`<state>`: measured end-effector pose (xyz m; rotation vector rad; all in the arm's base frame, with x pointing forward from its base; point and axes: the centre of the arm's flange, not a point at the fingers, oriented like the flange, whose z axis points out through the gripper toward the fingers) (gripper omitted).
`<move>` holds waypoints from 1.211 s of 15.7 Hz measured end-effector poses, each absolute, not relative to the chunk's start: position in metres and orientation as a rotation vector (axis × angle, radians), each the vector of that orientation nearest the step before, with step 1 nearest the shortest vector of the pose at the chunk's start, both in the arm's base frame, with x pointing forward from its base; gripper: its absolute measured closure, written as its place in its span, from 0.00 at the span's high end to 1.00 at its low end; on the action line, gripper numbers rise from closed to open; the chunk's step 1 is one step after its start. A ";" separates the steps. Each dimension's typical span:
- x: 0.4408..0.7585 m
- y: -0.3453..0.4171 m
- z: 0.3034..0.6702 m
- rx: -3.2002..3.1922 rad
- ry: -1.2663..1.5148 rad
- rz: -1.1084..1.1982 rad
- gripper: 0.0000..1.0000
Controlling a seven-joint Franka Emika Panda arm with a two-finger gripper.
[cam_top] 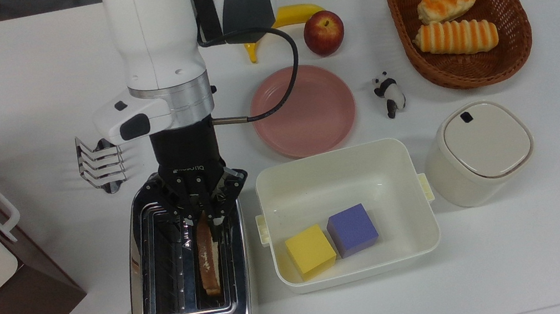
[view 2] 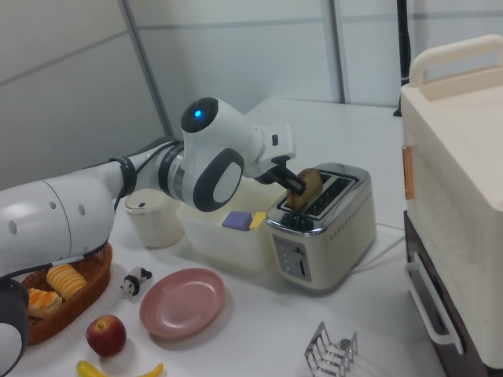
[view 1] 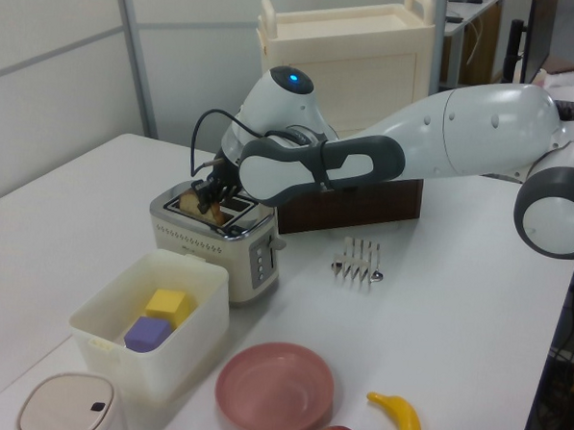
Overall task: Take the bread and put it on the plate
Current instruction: 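Lower the gripper into the toaster slot around the bread slice, then close the gripper on the top edge of the bread slice, then lift the bread slice straight up out of the toaster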
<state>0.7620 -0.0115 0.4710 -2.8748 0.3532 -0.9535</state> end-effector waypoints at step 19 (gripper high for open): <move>0.732 -0.023 0.597 -2.731 0.400 -1.159 0.11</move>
